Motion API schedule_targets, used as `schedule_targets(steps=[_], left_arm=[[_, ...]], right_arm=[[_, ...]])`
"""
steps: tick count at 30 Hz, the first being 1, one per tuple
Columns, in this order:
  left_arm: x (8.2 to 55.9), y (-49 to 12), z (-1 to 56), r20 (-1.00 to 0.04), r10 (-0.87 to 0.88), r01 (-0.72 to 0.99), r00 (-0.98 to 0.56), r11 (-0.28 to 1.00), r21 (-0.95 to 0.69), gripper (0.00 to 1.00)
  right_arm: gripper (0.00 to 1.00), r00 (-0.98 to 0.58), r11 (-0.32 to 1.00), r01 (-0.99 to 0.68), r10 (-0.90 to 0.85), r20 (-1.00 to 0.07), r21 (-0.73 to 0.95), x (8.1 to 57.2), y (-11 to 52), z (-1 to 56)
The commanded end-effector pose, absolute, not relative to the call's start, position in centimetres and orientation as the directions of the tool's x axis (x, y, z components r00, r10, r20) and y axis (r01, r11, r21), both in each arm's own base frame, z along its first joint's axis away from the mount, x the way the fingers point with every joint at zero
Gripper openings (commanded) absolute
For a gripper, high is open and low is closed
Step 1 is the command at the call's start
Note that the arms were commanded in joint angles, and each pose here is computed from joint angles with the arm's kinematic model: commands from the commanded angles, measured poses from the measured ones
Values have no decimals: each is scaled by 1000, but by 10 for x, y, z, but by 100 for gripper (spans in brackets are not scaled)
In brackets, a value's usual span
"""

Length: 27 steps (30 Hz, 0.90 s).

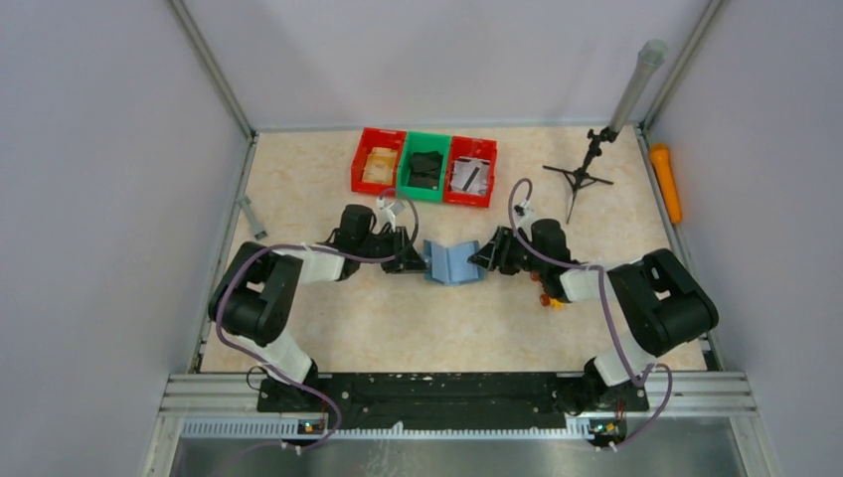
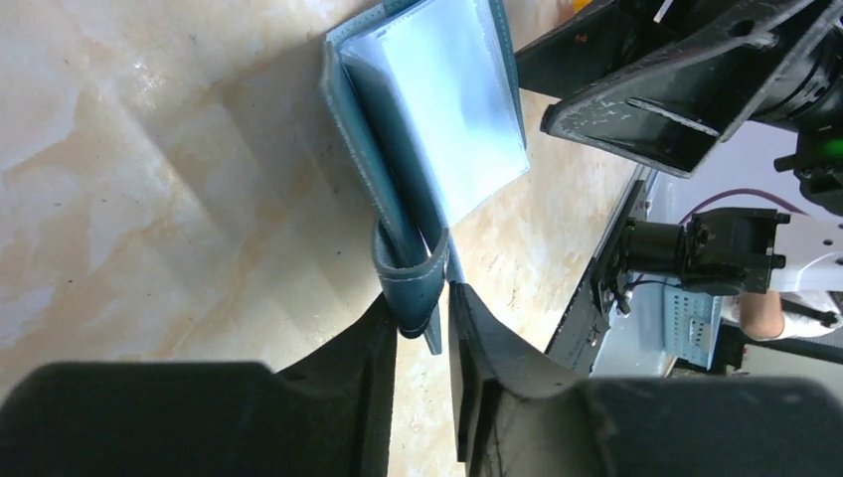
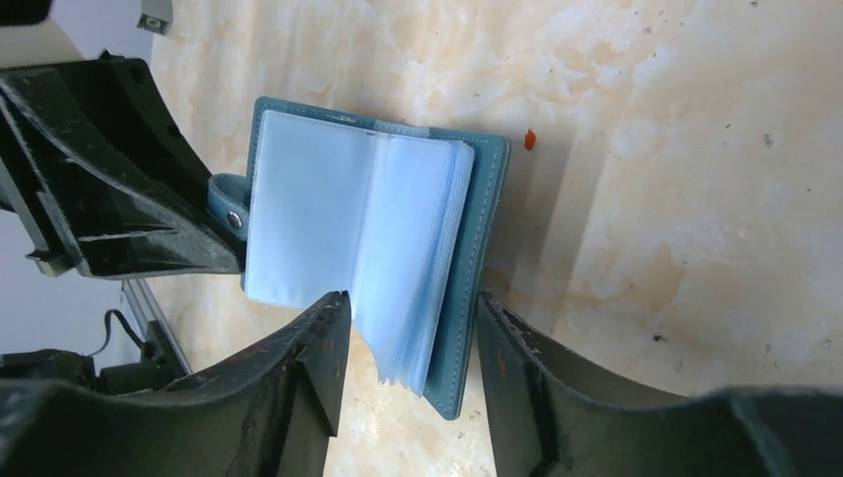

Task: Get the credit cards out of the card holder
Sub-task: Close the card holder at the center of the board.

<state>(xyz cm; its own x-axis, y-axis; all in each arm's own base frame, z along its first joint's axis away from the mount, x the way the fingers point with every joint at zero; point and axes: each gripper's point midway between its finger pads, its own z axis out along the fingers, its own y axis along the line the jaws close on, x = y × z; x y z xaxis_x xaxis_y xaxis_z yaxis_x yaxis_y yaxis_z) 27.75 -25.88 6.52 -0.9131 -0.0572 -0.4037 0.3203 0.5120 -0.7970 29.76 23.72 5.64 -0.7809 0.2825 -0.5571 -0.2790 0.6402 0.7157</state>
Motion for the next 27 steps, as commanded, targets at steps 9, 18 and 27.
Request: schedule_targets(steps=[9, 18, 27], left_arm=[[274, -277, 106, -464, -75, 423, -883, 305, -853, 41], [257, -301, 118, -474, -11, 464, -880, 186, -866, 46], [265, -299, 77, -412, 43, 398, -910, 370, -839, 52]], right_arm=[[26, -818, 596, -290, 252, -517, 749, 299, 248, 46], [20, -825, 531, -393, 156, -543, 751, 284, 279, 54], [21, -745, 670, -361, 210, -633, 648, 299, 253, 63]])
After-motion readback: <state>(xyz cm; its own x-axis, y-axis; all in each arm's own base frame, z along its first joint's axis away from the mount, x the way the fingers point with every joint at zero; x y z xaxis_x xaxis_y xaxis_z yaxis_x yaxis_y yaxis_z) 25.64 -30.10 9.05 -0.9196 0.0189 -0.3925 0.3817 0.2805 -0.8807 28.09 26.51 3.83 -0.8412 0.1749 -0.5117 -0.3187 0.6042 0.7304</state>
